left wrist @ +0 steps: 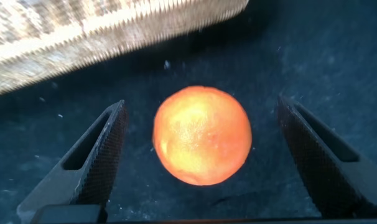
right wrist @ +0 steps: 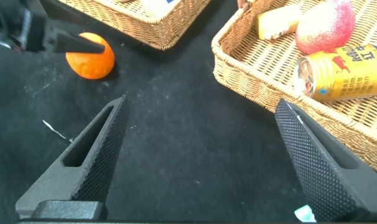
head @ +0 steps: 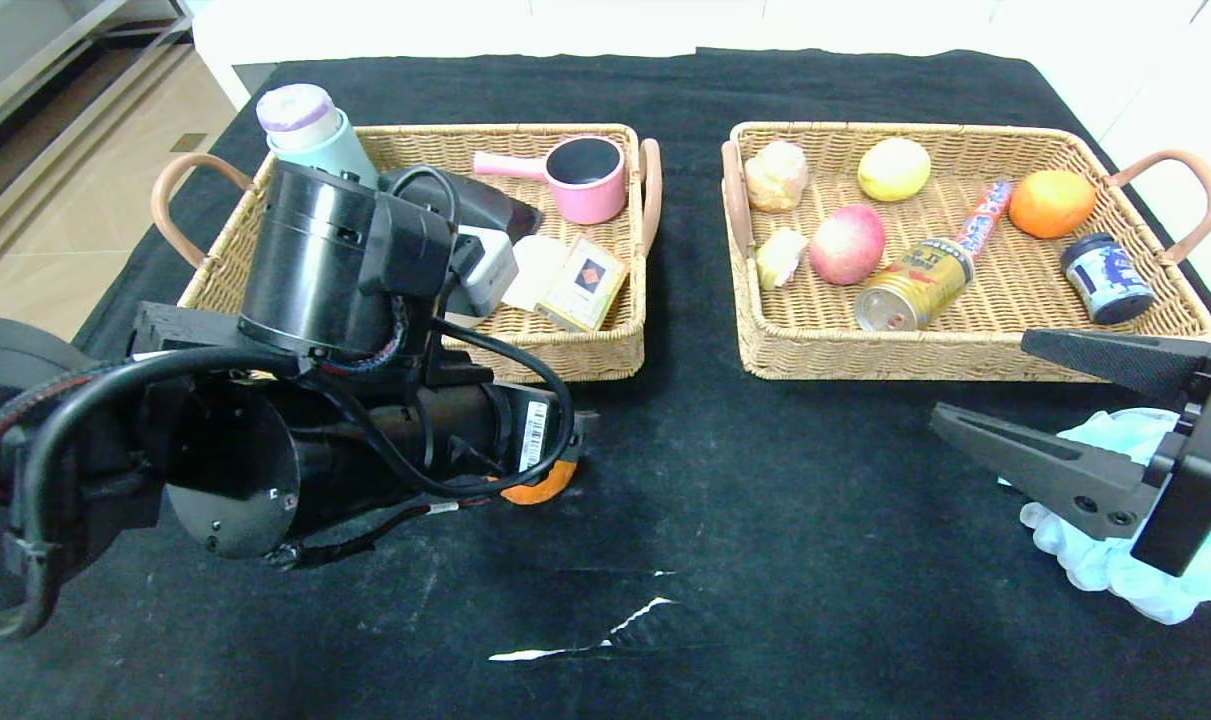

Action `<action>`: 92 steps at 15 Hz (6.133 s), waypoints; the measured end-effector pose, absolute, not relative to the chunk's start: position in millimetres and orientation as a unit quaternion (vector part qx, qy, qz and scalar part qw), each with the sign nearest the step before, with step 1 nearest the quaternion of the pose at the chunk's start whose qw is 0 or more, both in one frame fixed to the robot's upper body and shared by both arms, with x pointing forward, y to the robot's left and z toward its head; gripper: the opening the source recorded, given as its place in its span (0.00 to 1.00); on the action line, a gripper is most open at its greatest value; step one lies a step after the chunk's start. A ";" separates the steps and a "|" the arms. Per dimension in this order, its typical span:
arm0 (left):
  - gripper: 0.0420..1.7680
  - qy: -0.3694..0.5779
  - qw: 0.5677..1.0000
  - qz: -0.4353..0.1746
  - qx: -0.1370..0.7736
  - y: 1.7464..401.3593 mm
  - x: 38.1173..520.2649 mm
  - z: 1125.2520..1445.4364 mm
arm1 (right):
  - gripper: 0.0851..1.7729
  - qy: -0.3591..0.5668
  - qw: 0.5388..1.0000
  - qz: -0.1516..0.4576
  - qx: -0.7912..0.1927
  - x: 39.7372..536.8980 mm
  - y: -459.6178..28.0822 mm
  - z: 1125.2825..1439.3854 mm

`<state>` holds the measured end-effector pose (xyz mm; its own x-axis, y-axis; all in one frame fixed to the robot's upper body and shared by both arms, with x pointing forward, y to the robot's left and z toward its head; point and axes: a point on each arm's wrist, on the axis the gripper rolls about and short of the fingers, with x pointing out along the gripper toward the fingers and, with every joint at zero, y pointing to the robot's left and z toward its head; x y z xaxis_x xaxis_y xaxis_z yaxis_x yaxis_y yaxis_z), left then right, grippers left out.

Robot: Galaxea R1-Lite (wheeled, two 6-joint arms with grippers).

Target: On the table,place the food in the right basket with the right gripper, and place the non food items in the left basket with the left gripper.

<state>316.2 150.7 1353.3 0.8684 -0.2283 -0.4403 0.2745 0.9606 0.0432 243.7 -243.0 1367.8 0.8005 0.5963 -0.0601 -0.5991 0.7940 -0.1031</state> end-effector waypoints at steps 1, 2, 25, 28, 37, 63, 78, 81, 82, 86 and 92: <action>0.96 0.225 0.964 -0.130 0.053 149.7 316.9 1350.4 | 0.96 0.012 0.947 0.316 -0.059 243.7 -243.0 1367.8; 0.96 0.229 0.963 -0.128 0.052 148.4 318.2 1347.2 | 0.96 0.012 0.947 0.315 -0.059 243.7 -243.0 1367.8; 0.66 0.267 0.955 -0.106 0.069 145.3 335.6 1310.6 | 0.96 0.021 0.944 0.323 -0.061 244.3 -239.1 1363.7; 0.66 0.270 0.955 -0.104 0.066 144.4 336.7 1309.2 | 0.96 0.021 0.944 0.323 -0.061 244.4 -239.0 1363.6; 0.66 0.249 0.958 -0.127 0.060 134.2 326.0 1324.1 | 0.96 0.006 0.944 0.324 -0.056 238.9 -242.1 1369.6; 0.65 0.176 0.935 -0.304 0.051 -33.3 327.1 1331.9 | 0.96 -0.053 0.967 0.247 -0.041 211.5 -279.9 1410.6; 0.65 0.194 0.931 -0.300 0.073 -41.7 329.5 1311.0 | 0.96 -0.038 0.967 0.249 -0.045 217.8 -276.6 1403.8; 0.65 0.196 0.931 -0.300 0.078 -41.6 329.4 1309.6 | 0.96 -0.035 0.966 0.251 -0.046 219.2 -275.6 1402.6; 0.70 0.197 0.930 -0.299 0.079 -41.6 329.5 1308.8 | 0.96 -0.034 0.966 0.251 -0.046 219.5 -275.4 1402.3; 0.81 0.195 0.932 -0.297 0.078 -42.4 330.1 1308.3 | 0.96 -0.032 0.966 0.252 -0.047 220.4 -274.6 1401.3; 0.89 0.188 0.935 -0.290 0.075 -39.9 328.9 1313.8 | 0.96 -0.036 0.966 0.250 -0.046 220.6 -274.1 1403.2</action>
<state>328.9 -39.9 1313.8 0.7605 -0.5151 -0.3954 0.5714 0.8201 0.0306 220.6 -274.1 1403.2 0.8721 0.4872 0.0460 -0.4806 0.8705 -0.1063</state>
